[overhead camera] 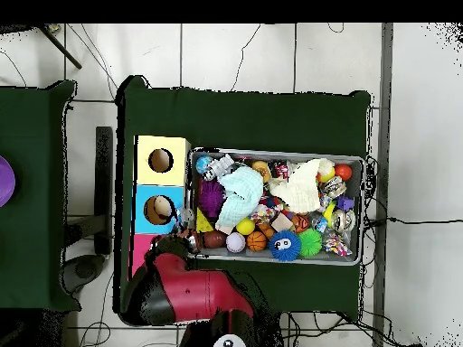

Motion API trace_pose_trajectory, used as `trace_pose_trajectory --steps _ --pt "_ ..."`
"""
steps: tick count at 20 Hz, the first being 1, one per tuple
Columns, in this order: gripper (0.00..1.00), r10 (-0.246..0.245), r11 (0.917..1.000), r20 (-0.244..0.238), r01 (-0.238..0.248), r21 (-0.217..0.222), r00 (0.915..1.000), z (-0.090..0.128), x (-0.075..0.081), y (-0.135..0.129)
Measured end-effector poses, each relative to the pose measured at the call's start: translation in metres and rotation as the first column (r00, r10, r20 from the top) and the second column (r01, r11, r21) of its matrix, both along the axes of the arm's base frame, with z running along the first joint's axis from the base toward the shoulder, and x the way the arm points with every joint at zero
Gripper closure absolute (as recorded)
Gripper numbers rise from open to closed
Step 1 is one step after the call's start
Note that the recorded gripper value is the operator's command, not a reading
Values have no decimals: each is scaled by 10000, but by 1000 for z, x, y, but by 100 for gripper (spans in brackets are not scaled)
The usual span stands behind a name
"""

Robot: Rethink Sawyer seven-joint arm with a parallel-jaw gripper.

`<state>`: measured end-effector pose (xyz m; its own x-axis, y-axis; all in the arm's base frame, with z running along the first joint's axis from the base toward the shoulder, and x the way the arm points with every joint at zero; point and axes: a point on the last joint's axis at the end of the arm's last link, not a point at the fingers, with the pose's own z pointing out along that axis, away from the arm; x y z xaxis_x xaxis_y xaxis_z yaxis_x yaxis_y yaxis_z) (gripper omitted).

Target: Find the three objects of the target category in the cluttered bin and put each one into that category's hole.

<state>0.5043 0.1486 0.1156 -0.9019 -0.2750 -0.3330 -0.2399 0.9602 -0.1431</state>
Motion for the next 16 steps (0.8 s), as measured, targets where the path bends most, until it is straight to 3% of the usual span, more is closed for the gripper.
trace_pose_trajectory --steps 16 --pt "100 -95 10000 -227 94 -29 9997 23 1 -1"
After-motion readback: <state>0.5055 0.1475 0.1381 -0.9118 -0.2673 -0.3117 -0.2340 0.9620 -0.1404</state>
